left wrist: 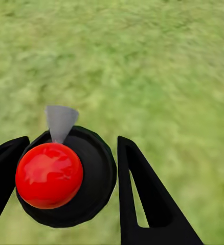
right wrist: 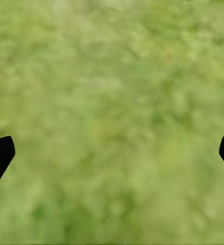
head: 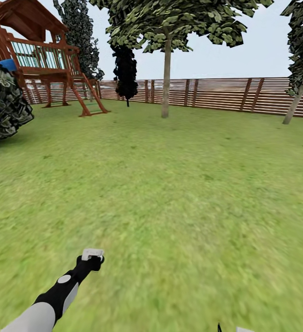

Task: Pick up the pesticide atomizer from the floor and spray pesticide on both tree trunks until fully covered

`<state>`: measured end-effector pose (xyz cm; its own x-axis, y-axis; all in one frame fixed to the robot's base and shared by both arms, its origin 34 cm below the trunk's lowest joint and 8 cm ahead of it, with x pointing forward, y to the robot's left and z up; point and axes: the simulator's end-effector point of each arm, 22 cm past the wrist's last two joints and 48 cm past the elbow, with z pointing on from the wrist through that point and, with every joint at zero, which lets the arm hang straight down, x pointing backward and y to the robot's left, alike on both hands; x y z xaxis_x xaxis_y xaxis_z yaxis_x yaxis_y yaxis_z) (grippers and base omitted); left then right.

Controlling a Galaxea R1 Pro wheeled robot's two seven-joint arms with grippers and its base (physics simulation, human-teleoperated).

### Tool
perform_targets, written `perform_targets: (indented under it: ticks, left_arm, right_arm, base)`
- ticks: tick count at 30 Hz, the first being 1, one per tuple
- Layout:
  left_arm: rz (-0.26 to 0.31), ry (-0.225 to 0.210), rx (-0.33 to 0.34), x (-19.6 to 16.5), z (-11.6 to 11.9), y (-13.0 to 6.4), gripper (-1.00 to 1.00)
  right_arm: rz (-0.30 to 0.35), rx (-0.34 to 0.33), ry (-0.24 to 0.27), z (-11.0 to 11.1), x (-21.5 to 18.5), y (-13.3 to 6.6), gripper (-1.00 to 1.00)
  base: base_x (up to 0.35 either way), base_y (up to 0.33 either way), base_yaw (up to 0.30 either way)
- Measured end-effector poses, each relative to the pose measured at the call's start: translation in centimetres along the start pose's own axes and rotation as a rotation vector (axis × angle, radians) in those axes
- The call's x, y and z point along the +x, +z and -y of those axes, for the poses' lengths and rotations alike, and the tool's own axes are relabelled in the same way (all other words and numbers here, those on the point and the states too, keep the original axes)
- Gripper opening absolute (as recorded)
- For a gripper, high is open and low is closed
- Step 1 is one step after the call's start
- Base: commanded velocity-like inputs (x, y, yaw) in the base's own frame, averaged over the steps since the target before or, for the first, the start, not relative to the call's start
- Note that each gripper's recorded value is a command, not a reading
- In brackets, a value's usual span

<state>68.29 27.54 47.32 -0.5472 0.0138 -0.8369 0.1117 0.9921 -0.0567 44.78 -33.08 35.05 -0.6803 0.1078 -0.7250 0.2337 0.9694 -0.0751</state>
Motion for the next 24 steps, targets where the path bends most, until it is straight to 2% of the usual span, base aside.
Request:
perform_targets:
  ticks: [24]
  left_arm:
    - [0.0,0.001,-0.008,-0.02,-0.47,-0.06,-1.0]
  right_arm:
    - [0.0,0.0,0.0,0.0,0.0,0.0,1.0]
  base:
    - [0.339,0.0,0.0]
